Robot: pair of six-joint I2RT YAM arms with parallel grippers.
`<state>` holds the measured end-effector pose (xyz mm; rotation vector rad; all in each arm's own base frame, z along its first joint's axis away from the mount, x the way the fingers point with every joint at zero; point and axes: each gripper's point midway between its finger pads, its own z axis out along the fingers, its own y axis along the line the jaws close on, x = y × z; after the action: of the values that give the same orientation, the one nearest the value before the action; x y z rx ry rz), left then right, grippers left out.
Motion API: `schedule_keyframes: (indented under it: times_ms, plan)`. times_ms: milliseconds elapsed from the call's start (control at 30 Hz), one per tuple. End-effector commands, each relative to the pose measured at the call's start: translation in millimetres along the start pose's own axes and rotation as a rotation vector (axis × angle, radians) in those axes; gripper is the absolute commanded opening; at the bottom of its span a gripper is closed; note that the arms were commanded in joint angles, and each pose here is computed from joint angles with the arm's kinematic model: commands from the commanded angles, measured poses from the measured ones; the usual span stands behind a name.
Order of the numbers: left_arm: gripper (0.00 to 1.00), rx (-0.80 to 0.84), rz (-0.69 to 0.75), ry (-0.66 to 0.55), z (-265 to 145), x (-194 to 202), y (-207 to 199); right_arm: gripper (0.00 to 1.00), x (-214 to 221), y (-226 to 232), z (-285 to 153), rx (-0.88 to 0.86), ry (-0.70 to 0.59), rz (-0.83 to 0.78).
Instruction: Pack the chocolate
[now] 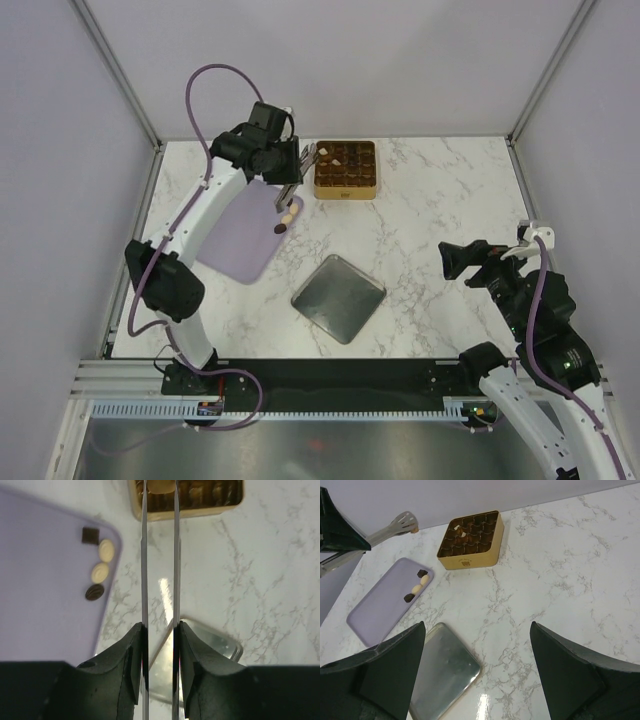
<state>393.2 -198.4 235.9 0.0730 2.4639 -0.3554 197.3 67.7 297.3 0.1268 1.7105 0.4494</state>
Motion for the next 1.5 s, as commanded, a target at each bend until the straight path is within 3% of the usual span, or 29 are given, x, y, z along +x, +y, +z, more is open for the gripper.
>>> schedule_keyframes:
  times_ms: [0, 200, 400, 767, 1067, 1467]
  plan:
    - [0.38, 0.108, 0.043, -0.051, 8, -31, -46, 0.94, -19, 3, -2, 0.004, -0.051, -0.006]
    - [0.38, 0.219, 0.125, -0.081, 44, -51, -102, 0.94, -15, 3, 3, 0.009, -0.035, -0.007]
    - [0.37, 0.230, 0.184, -0.132, 87, -53, -123, 0.94, -17, 4, 8, 0.011, -0.022, -0.031]
    - [0.37, 0.166, 0.250, -0.166, 143, -46, -123, 0.94, -17, 2, 8, 0.018, -0.028, -0.020]
    - [0.40, 0.145, 0.278, -0.214, 156, -55, -122, 0.94, -17, 1, 9, 0.029, -0.026, -0.021]
    - [0.44, 0.117, 0.297, -0.194, 177, -45, -116, 0.94, -16, -1, 9, 0.035, -0.027, -0.025]
